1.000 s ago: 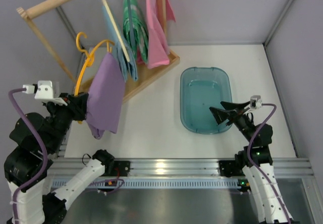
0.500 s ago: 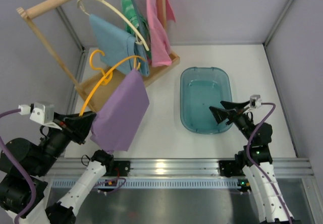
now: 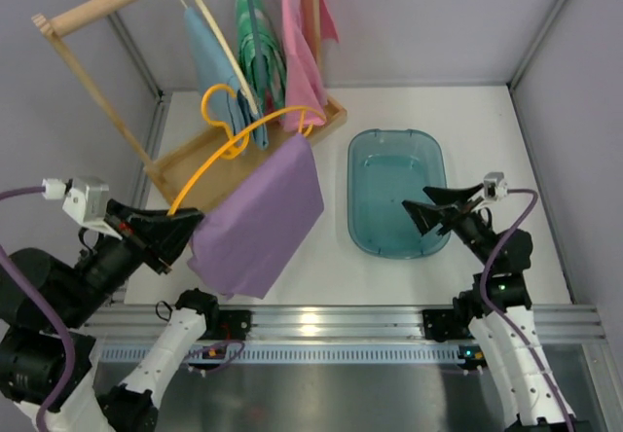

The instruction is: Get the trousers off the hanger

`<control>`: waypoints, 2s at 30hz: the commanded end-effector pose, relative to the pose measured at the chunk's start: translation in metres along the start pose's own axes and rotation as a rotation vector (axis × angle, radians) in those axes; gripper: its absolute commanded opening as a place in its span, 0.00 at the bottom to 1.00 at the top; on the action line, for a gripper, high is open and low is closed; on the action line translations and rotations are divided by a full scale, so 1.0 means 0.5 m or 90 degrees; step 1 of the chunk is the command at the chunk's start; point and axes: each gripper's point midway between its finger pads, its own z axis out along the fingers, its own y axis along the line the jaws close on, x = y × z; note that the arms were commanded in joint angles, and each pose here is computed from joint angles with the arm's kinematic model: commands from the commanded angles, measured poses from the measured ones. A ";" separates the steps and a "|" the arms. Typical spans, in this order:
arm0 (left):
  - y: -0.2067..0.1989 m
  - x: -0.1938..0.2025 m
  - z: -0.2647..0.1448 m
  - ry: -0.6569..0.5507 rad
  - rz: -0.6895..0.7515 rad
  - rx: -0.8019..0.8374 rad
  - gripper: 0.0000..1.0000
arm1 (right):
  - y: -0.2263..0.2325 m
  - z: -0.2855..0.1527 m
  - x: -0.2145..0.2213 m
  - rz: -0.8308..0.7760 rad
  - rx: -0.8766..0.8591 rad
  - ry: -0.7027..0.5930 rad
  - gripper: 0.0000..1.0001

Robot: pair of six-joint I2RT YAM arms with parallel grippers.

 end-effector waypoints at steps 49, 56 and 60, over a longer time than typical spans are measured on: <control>-0.053 -0.157 0.555 -0.178 0.034 0.004 0.00 | 0.352 0.321 -0.098 -0.504 0.090 -0.022 0.99; -0.062 -0.162 0.543 -0.182 0.051 0.009 0.00 | 0.315 0.311 -0.091 -0.551 0.187 -0.034 0.97; -0.063 -0.163 0.536 -0.183 0.057 0.013 0.00 | 0.322 0.290 -0.101 -0.543 0.145 -0.044 0.95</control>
